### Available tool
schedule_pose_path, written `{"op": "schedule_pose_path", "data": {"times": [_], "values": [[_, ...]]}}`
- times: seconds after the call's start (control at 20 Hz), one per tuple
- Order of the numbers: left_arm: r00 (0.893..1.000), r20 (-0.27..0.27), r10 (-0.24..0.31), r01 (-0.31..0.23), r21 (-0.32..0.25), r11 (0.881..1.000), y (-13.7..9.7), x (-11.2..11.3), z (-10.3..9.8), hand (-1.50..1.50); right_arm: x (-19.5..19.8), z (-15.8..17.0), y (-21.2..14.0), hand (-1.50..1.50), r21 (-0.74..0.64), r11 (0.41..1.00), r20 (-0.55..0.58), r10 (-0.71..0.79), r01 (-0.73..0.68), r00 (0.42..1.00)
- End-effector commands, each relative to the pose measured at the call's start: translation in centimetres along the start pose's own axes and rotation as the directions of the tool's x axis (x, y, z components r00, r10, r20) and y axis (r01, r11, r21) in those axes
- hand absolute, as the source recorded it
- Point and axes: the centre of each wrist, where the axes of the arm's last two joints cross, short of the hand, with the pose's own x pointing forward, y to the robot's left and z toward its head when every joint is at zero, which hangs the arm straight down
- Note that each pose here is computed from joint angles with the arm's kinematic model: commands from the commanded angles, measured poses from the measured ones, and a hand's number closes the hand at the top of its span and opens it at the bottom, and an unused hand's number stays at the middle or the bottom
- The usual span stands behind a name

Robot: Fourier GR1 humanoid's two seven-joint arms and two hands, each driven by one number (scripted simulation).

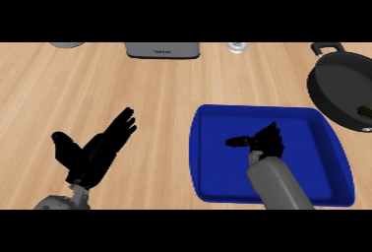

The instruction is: Pick the squash from the tray and place it in the pot

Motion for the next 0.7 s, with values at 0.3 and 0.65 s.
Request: {"op": "schedule_pose_path", "data": {"times": [0.3,0.65], "values": [[1.0,-0.001,-0.014,0.014,-0.009,1.0,0.1,-0.8,0.4,0.0,1.1,3.1,1.9,1.5,-0.002,1.0,-0.089,0.006,-0.007,0.996],[1.0,0.007,0.014,-0.014,0.0,1.0,-0.7,-0.6,0.7,0.0,-0.1,2.5,2.8,1.5,-0.059,0.997,-0.079,0.044,-0.049,0.996]]}}
